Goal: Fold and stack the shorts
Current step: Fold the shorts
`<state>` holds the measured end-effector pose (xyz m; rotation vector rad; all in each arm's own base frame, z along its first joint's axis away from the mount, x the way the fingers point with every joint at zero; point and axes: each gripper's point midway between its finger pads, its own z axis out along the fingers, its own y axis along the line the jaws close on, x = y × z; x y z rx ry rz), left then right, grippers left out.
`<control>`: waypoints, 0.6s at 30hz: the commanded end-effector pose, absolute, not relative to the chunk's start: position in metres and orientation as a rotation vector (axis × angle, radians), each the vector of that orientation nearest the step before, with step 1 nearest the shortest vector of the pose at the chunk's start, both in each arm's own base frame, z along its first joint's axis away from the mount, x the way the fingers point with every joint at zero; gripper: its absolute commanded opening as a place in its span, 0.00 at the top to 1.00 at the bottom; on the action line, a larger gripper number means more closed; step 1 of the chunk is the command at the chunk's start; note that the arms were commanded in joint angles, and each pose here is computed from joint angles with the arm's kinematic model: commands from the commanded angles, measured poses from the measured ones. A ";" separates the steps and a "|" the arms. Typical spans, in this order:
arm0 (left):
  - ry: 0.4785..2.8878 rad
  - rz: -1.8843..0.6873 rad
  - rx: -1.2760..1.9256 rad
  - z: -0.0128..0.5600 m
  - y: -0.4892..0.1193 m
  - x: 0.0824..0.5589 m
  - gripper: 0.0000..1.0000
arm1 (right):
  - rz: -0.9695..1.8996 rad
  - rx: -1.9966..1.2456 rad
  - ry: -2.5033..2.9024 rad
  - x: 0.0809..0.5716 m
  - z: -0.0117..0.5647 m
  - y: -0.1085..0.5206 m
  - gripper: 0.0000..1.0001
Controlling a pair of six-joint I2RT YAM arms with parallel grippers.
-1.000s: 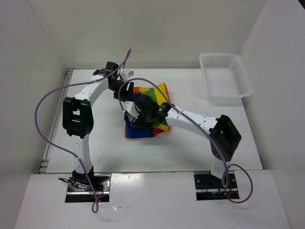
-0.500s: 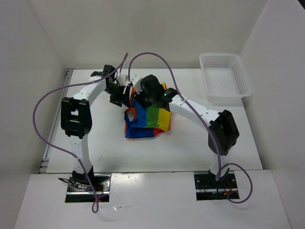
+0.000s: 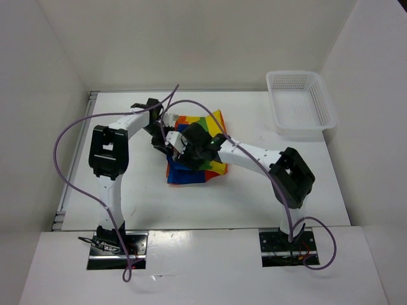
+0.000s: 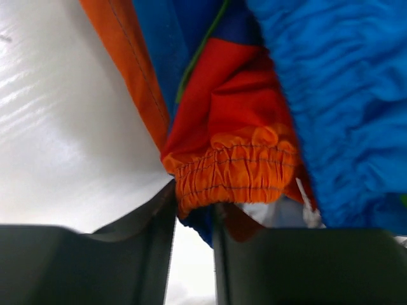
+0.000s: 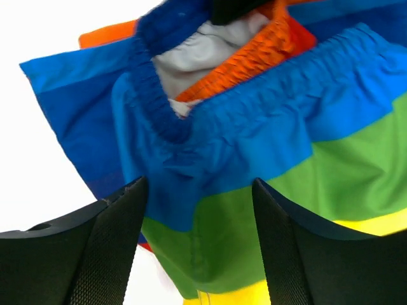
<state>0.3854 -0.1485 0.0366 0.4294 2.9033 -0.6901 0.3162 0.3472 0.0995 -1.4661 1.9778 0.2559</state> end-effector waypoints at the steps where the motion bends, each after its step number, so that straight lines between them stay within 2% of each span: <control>1: 2.862 -0.748 0.450 0.039 -0.159 0.398 0.68 | 0.176 -1.480 1.897 0.324 0.101 0.357 0.29; 2: 2.859 -0.761 0.451 0.040 -0.160 0.397 0.73 | 0.173 -1.457 1.893 0.327 0.104 0.359 0.31; 6: 2.777 -0.779 0.470 0.064 -0.166 0.408 0.81 | 0.176 -1.420 1.905 0.334 0.100 0.366 0.45; 7: 2.755 -0.820 0.477 0.072 -0.170 0.407 0.83 | 0.184 -1.404 1.907 0.335 0.103 0.368 0.53; 8: 2.750 -0.840 0.479 0.073 -0.172 0.407 0.84 | 0.183 -1.405 1.909 0.336 0.099 0.370 0.57; 9: 2.735 -0.855 0.484 0.078 -0.174 0.406 0.84 | 0.188 -1.397 1.916 0.337 0.098 0.372 0.61; 10: 2.721 -0.870 0.488 0.083 -0.176 0.406 0.86 | 0.188 -1.397 1.916 0.337 0.098 0.372 0.70; 13: 2.694 -0.927 0.498 0.090 -0.182 0.406 0.87 | 0.188 -1.396 1.915 0.339 0.098 0.374 0.83; 14: 2.679 -0.924 0.502 0.095 -0.183 0.410 0.87 | 0.188 -1.396 1.915 0.339 0.098 0.374 0.91; 16: 2.657 -0.932 0.509 0.099 -0.185 0.416 0.87 | 0.174 -1.388 1.891 0.344 0.104 0.376 0.92; 17: 2.646 -0.929 0.512 0.101 -0.186 0.421 0.87 | 0.176 -1.382 1.883 0.346 0.108 0.378 1.00; 18: 2.635 -0.927 0.515 0.104 -0.187 0.423 0.87 | 0.171 -1.390 1.871 0.345 0.114 0.376 1.00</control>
